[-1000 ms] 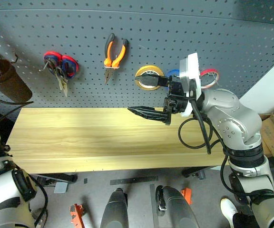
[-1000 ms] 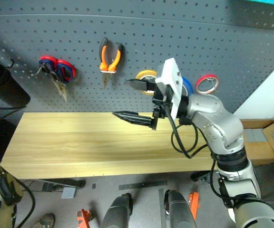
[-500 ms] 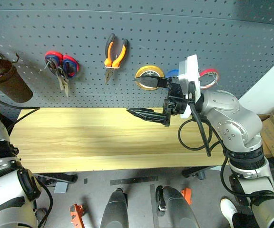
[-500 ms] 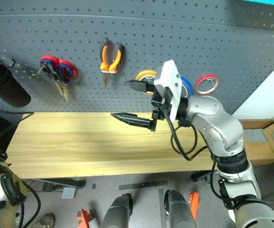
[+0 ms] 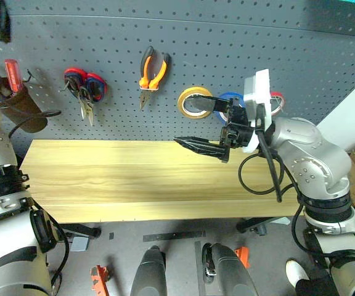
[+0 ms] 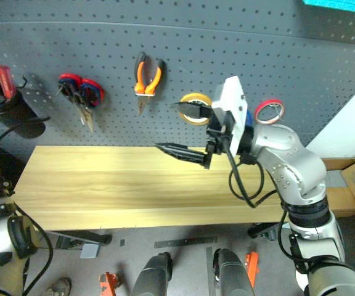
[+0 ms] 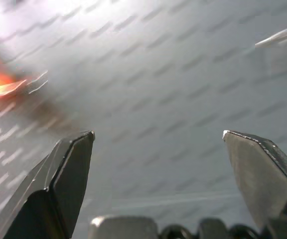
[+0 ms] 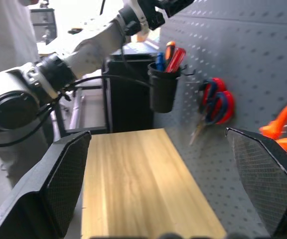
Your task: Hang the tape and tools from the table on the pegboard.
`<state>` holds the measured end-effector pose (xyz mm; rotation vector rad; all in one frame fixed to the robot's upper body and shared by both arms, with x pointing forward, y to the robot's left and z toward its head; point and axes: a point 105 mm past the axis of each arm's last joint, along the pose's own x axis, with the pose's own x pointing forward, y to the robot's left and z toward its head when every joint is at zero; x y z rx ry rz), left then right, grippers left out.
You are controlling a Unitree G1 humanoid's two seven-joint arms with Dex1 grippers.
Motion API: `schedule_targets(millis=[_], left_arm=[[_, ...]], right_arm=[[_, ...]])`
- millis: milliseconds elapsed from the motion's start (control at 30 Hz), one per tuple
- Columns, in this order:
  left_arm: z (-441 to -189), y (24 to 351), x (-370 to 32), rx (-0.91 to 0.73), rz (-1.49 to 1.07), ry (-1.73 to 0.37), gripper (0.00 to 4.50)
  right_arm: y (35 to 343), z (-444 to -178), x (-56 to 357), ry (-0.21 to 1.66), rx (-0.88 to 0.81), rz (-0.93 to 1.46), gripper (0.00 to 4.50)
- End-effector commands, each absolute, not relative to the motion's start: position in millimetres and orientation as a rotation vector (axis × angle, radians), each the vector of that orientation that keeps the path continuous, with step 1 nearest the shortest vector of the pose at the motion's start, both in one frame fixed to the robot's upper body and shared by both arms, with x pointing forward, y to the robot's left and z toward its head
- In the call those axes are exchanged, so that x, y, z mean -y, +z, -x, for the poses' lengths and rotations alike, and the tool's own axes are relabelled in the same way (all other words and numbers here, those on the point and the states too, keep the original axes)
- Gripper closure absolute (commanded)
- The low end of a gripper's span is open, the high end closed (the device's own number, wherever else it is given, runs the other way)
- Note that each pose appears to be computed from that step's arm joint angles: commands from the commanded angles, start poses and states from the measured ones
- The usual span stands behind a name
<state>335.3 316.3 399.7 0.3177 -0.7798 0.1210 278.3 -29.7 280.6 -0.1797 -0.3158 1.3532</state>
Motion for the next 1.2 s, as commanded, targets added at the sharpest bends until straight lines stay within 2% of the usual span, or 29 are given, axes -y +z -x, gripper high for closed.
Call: schedule_targets(millis=[33, 167, 300, 367, 500, 633, 867, 933, 1067, 1200], left_arm=[[-333.4, 394.6, -268.6, 0.712, -0.351, -0.153, 0.05], [-334.4, 356.2, -231.3, 0.528, -0.323, -0.391, 0.05], [-326.4, 268.6, -219.6, 0.173, -0.267, -0.535, 0.05], [-322.2, 232.8, -229.6, 0.058, -0.260, -0.465, 0.05], [-317.1, 183.0, -257.6, -0.067, -0.268, -0.224, 0.05], [-308.6, 142.9, -267.2, -0.155, -0.262, -0.169, 0.05], [-302.4, 89.2, -303.2, -0.231, -0.203, 0.033, 0.05], [-299.7, 77.1, -324.5, -0.243, -0.206, 0.157, 0.05], [-299.0, 70.7, -342.7, -0.220, -0.228, 0.289, 0.05], [-297.3, 72.2, -350.6, -0.177, -0.293, 0.348, 0.05]], right_arm=[[287.2, -266.0, 39.6, 1.351, 0.344, 0.191, 0.00], [277.8, -259.7, 47.4, 1.347, 0.296, 0.192, 0.00], [262.8, -254.6, 56.2, 1.336, 0.225, 0.200, 0.00], [254.5, -254.2, 60.8, 1.310, 0.191, 0.192, 0.00], [232.2, -258.7, 68.9, 1.219, 0.126, 0.170, 0.00], [193.1, -278.6, 85.5, 1.010, 0.037, 0.167, 0.00], [130.8, -300.2, 121.1, 0.720, -0.021, 0.153, 0.00], [113.5, -307.9, 135.7, 0.600, -0.013, 0.157, 0.00], [94.3, -315.5, 151.9, 0.490, -0.005, 0.150, 0.00], [83.8, -317.4, 154.0, 0.484, -0.005, 0.169, 0.00]])
